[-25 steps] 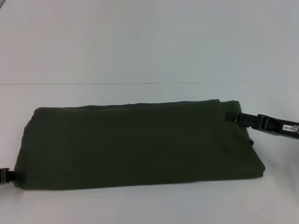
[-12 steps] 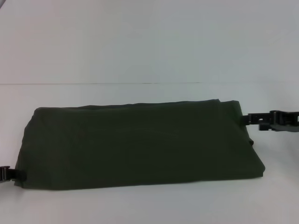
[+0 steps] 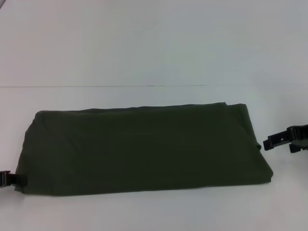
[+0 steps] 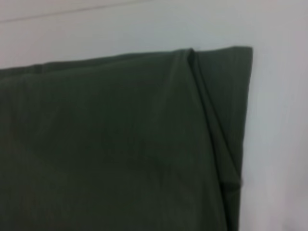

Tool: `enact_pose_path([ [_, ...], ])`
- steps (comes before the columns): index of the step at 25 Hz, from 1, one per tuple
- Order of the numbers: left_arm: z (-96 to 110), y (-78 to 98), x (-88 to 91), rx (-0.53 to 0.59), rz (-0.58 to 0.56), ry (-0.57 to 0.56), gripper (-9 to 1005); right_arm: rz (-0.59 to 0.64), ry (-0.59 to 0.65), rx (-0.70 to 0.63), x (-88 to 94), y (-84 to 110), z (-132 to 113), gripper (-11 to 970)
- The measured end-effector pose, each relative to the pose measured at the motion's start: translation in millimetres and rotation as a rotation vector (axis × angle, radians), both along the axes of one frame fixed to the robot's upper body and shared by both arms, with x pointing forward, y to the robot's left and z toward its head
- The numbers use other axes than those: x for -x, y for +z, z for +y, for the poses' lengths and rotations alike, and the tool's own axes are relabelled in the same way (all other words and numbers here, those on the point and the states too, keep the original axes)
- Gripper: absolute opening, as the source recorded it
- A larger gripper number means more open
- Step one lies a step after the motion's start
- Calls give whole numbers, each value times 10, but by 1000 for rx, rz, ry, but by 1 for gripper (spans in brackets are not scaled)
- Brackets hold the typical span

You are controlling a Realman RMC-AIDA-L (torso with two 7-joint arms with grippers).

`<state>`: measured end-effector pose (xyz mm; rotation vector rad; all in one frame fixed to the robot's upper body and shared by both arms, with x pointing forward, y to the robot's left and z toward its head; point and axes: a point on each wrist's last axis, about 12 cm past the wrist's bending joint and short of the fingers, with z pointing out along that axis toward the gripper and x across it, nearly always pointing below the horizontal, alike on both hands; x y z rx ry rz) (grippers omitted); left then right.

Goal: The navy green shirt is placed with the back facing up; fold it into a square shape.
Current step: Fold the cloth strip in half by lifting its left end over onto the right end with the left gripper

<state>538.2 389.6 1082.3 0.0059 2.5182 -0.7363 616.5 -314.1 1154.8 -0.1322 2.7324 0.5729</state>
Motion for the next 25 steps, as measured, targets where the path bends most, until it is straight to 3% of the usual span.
enact_pose_path([
  [25,-20,-12,5,1,6,-11,59,46,33,-24,69,-370,185,914],
])
